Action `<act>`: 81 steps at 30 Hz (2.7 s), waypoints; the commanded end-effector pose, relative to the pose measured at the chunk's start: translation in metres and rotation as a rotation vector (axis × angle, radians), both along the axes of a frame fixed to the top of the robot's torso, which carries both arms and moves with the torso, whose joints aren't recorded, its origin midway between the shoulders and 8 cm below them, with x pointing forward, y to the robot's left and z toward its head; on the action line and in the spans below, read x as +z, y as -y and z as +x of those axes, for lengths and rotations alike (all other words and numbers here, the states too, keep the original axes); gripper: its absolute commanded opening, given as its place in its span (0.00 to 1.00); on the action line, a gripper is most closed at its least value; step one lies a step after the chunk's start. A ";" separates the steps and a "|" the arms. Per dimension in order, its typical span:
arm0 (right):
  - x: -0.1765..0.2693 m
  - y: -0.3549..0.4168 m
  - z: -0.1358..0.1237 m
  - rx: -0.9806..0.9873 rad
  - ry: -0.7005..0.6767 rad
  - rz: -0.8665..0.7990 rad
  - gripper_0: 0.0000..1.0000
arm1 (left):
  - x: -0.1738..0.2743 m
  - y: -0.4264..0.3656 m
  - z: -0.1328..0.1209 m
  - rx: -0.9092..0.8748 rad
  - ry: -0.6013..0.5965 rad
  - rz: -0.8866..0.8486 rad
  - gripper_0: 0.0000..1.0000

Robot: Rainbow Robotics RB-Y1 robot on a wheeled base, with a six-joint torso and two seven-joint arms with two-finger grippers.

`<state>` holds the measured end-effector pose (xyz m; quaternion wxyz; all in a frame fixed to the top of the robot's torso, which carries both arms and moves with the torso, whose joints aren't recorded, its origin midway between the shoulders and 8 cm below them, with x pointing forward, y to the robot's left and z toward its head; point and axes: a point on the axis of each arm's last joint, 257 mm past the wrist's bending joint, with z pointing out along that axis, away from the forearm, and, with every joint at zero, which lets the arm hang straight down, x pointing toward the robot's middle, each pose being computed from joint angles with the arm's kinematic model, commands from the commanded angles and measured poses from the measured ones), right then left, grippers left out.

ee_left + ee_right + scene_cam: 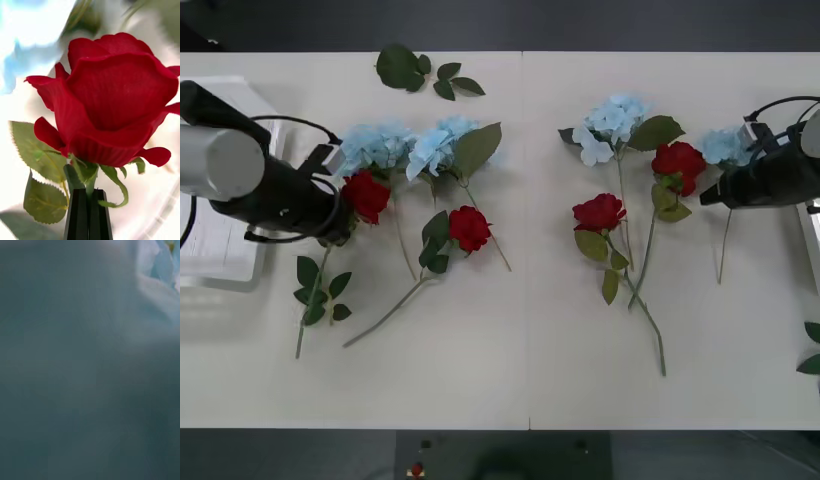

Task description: Put the red flowers into the right box and the blue flowers into the left box

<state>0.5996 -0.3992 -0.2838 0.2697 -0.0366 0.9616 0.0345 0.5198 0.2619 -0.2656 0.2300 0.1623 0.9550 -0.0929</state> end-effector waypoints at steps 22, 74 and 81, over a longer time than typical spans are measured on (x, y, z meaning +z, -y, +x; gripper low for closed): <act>0.023 0.008 0.012 0.032 0.048 -0.011 0.00 | 0.248 0.147 -0.023 -0.193 0.368 -1.055 0.00; 0.020 0.035 -0.045 0.078 -0.063 0.120 0.81 | 0.251 0.314 0.020 -0.095 0.464 -1.261 0.00; 0.040 0.044 -0.048 0.152 -0.044 0.087 1.00 | 0.251 0.314 0.020 -0.097 0.463 -1.261 0.00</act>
